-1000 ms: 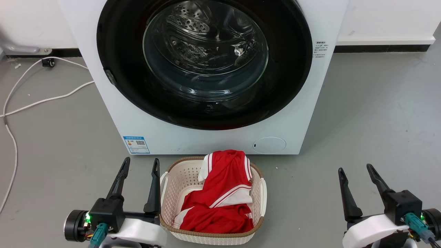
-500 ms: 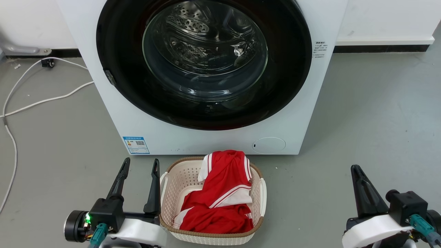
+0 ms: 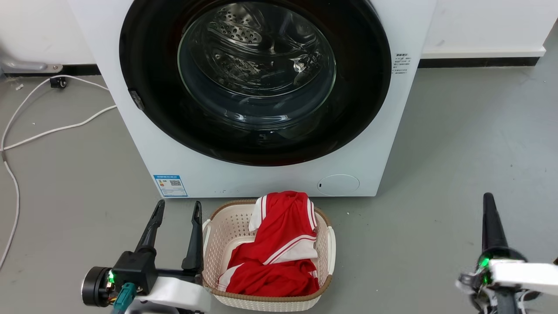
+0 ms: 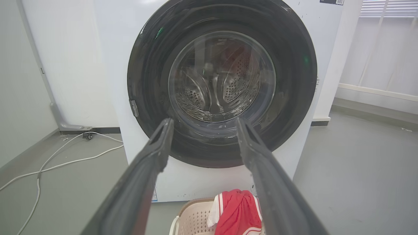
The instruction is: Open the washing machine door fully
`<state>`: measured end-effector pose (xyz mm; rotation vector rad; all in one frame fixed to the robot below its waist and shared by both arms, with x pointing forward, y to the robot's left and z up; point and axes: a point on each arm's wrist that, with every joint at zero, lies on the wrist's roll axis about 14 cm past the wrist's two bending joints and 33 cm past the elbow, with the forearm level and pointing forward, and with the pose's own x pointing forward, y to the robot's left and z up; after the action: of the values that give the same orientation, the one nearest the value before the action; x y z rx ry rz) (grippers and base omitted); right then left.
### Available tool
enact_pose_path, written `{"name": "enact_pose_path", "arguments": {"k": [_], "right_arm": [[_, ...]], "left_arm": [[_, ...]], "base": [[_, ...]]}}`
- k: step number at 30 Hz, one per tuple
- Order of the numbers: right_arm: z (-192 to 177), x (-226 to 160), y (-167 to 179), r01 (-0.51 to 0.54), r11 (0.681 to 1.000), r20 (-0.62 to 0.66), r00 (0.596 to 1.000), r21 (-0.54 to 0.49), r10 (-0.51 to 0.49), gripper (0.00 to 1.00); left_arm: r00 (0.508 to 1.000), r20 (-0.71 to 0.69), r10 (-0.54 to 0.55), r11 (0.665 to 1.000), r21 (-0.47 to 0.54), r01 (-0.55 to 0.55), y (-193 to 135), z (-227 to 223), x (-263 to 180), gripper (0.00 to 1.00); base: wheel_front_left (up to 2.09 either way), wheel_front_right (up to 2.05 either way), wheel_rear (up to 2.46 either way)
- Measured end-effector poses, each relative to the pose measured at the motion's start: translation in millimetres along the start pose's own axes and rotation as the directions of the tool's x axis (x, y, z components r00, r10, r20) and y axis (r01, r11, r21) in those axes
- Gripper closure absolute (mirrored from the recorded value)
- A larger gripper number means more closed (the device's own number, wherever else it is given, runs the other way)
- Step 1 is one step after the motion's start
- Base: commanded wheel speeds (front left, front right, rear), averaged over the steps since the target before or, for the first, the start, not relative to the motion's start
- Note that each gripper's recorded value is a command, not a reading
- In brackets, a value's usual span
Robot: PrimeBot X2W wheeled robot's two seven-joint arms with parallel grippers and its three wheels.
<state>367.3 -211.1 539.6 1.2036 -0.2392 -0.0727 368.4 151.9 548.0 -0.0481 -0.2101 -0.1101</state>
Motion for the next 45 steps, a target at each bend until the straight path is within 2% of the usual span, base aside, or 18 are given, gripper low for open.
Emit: {"name": "enact_pose_path", "arguments": {"k": [2,5,9,12,15,21,27,31,38,45], "right_arm": [[5.5,4.7,-0.8,0.021,0.979,0.035,0.999,0.202,-0.029,1.0],[17.9,14.4,0.7,0.015,0.919,0.08,0.996,0.394,-0.05,1.0],[31.6,31.3,-3.6,0.011,0.881,0.098,0.993,0.474,-0.065,1.0],[42.3,52.6,-2.2,-0.002,0.868,0.107,0.992,0.496,-0.059,1.0],[49.8,78.9,1.2,-0.009,0.873,0.097,0.994,0.487,-0.044,1.0],[55.1,139.6,15.9,-0.016,0.913,0.04,0.999,0.407,-0.001,1.0],[55.5,198.8,33.1,-0.014,0.966,-0.054,0.998,0.258,0.029,1.0],[36.1,230.6,47.5,-0.018,0.991,-0.172,0.984,0.134,0.041,1.0],[-10.4,269.5,63.4,-0.026,0.999,-0.386,0.923,-0.031,0.012,1.0],[-66.4,285.3,52.8,-0.008,0.986,-0.552,0.829,-0.165,-0.085,1.0]], "left_arm": [[1.0,0.0,-0.001,1.0,-0.001,0.001,-0.6,-0.2,0.1,0.0],[1.0,-0.003,-0.002,1.0,-0.001,0.002,-0.9,-1.3,1.0,0.0],[1.0,-0.011,-0.002,1.0,-0.002,0.002,-0.6,-4.7,3.2,0.0],[1.0,-0.011,-0.006,1.0,-0.002,0.006,-0.7,-6.0,8.7,0.0],[1.0,-0.01,-0.011,1.0,-0.003,0.011,-0.7,-7.3,16.0,0.0],[1.0,-0.01,-0.013,1.0,-0.005,0.013,1.8,-12.8,32.8,0.0],[1.0,-0.018,-0.015,1.0,-0.006,0.015,4.8,-20.5,44.7,0.0],[0.999,-0.031,-0.012,1.0,-0.005,0.011,8.4,-27.8,48.7,0.0],[0.999,-0.048,-0.009,1.0,-0.003,0.009,13.5,-40.5,60.1,0.0],[0.998,-0.057,-0.014,1.0,-0.001,0.014,16.5,-51.0,71.4,0.0]], "base": [[0.0,0.0,0.0],[0.0,0.0,0.0],[0.0,0.0,0.0],[0.0,0.0,0.0],[0.0,0.0,0.0],[0.0,0.0,0.0],[0.0,0.0,0.0],[0.0,0.0,0.0],[0.0,0.0,0.0],[0.0,0.0,0.0]]}}
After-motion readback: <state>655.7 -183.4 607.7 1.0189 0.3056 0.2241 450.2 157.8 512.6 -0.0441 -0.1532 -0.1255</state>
